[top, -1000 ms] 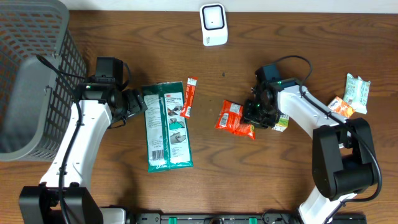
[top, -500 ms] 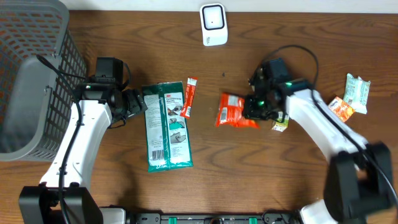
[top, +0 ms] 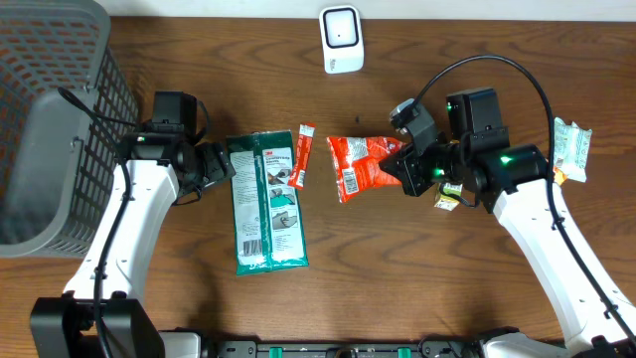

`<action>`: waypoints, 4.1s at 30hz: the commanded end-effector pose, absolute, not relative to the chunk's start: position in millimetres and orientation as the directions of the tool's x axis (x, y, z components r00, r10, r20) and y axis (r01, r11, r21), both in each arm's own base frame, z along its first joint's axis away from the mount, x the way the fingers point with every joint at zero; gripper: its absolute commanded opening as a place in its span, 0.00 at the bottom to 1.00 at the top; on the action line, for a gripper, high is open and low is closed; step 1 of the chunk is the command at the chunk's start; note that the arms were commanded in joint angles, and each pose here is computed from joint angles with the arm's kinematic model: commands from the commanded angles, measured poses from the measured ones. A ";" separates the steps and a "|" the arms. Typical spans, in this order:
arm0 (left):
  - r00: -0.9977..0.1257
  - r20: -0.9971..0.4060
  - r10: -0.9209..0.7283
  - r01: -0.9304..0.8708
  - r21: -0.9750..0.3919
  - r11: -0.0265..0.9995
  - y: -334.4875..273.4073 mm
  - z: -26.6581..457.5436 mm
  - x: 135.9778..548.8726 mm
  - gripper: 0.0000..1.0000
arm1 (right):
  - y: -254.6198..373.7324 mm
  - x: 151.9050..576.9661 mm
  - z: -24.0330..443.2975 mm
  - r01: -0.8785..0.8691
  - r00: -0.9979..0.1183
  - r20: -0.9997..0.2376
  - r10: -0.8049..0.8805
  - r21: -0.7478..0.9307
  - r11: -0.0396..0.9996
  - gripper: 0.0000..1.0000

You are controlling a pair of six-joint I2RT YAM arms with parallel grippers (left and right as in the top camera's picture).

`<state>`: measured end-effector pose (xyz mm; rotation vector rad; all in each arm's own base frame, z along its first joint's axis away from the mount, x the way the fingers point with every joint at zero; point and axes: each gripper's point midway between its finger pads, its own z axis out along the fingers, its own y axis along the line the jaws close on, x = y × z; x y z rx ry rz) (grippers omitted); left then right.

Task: Scan the item barcode
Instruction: 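Lift the red bag with the right gripper toward the scanner, then hold the red bag under the white scanner with the right gripper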

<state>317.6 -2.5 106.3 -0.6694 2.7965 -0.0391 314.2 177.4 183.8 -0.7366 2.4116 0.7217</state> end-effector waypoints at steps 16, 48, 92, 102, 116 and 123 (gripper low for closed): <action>-0.858 -0.261 -0.442 -0.438 -0.076 0.896 0.4 109.0 319.1 0.90 | 151.3 392.8 347.4 -0.540 -0.590 -0.725 -0.355 0.028 0.841 0.01; -0.858 -0.261 -0.442 -0.438 -0.076 0.896 0.4 109.0 319.1 0.90 | 249.6 646.2 253.8 -0.087 -0.185 -0.147 -0.972 -0.982 0.165 0.01; -0.858 -0.261 -0.442 -0.438 -0.076 0.896 0.4 109.0 319.1 0.90 | 271.8 638.1 134.4 -0.176 -0.275 0.029 -0.961 -0.984 0.021 0.01; -0.858 -0.261 -0.442 -0.438 -0.076 0.896 0.4 109.0 319.1 0.90 | 273.7 623.9 105.4 -0.281 -0.290 0.063 -0.955 -0.960 0.022 0.01; -0.858 -0.261 -0.442 -0.438 -0.076 0.896 0.4 109.0 319.1 0.90 | 273.2 632.1 158.0 -0.152 -0.292 0.013 -0.956 -0.988 0.033 0.01; -0.858 -0.261 -0.442 -0.438 -0.076 0.896 0.4 109.0 319.1 0.90 | 273.5 635.4 203.9 -0.005 -0.288 -0.064 -0.956 -0.998 0.068 0.01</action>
